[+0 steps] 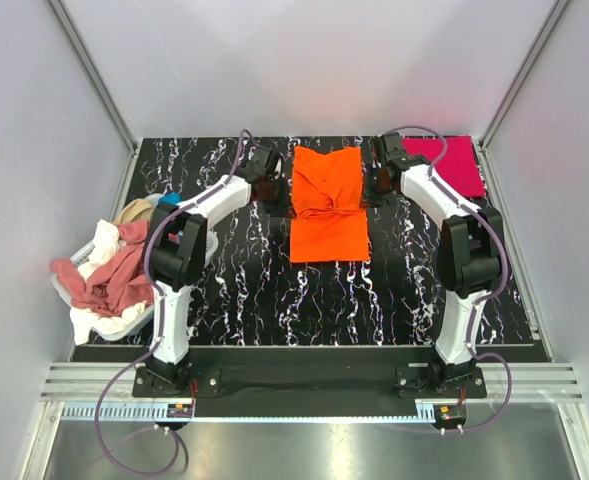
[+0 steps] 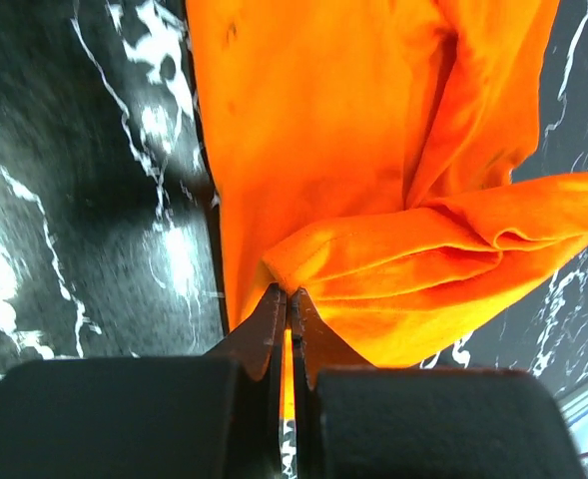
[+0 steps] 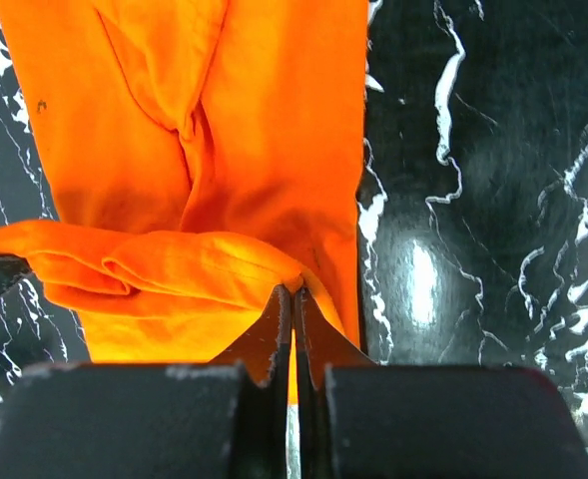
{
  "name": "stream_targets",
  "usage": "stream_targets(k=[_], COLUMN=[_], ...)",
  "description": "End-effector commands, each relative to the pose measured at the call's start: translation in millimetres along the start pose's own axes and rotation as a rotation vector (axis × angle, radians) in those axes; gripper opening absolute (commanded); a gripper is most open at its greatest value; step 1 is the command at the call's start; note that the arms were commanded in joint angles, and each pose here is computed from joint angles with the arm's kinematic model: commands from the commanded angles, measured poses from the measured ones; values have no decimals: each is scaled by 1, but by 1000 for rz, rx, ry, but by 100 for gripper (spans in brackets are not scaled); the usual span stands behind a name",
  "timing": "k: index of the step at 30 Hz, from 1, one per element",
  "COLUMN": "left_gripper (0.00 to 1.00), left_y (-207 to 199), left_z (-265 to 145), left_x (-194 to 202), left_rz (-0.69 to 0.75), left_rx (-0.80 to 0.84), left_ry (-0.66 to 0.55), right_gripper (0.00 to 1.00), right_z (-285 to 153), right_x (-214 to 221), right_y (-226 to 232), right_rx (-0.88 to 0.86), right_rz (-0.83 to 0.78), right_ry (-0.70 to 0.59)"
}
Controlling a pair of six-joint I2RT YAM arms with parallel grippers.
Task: Fold and stack the t-shirts
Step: Fold the tshirt
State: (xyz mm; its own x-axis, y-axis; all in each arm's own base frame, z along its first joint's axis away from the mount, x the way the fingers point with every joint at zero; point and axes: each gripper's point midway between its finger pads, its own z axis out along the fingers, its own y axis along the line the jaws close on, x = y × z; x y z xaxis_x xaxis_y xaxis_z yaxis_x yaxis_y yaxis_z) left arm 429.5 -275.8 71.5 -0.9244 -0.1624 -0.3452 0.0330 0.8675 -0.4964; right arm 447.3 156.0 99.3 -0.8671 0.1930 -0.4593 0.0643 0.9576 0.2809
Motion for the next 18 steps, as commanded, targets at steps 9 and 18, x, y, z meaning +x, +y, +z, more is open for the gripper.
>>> stream_targets(k=[9, 18], left_gripper=[0, 0], left_y=[-16, -10], left_z=[-2, 15], left_x=[-52, -71], left_rz=[14, -8], left_rx=[118, 131], left_ry=[-58, -66], right_gripper=[0, 3], right_z=[8, 19], right_x=[-37, -54], right_y=[12, 6], right_rx=[-81, -123], right_rz=[-37, -25], right_ry=[-40, -38])
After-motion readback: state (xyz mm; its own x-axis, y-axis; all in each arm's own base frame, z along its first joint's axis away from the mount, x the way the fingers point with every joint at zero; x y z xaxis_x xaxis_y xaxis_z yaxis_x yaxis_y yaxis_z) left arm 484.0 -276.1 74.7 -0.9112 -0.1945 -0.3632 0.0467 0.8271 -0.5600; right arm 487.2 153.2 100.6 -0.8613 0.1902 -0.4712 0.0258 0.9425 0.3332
